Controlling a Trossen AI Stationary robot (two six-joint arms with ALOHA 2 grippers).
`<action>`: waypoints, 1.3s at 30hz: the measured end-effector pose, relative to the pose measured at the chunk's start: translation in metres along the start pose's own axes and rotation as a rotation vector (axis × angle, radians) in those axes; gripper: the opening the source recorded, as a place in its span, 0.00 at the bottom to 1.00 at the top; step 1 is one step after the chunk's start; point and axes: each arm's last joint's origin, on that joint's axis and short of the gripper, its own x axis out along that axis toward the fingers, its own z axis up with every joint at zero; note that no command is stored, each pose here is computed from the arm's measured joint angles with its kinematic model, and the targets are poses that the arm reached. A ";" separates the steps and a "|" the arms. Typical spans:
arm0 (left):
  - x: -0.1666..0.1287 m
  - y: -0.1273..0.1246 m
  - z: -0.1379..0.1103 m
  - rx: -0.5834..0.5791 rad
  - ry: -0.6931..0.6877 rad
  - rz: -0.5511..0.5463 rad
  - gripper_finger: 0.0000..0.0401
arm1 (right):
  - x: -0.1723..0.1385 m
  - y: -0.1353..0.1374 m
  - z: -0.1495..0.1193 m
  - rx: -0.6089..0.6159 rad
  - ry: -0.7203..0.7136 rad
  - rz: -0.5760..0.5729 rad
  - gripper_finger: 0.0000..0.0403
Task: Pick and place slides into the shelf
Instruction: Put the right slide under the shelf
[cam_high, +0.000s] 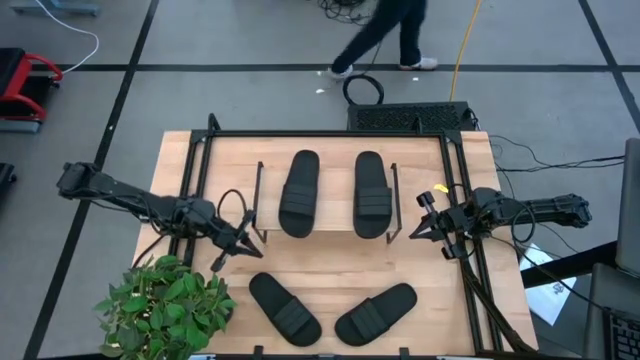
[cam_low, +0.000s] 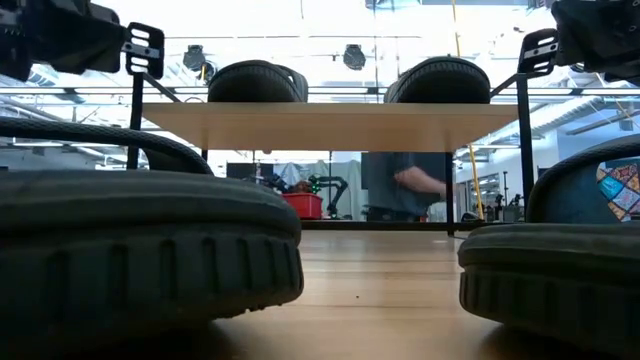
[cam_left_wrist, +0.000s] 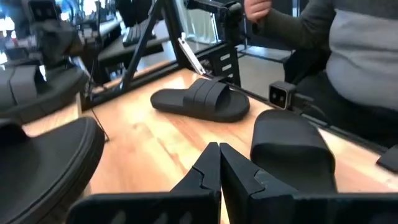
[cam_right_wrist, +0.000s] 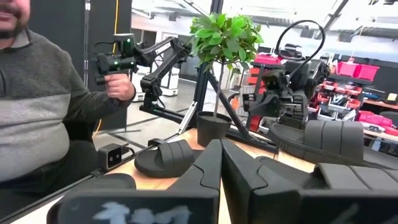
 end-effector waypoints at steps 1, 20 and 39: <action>0.000 -0.001 -0.002 0.013 -0.003 -0.002 0.00 | 0.000 0.000 0.000 -0.001 0.000 0.000 0.00; 0.001 -0.018 -0.009 0.050 -0.048 -0.084 0.00 | 0.000 0.001 0.000 -0.005 -0.007 0.050 0.00; 0.001 -0.017 -0.008 0.052 -0.057 -0.071 0.01 | 0.001 0.001 -0.001 0.002 0.005 0.050 0.00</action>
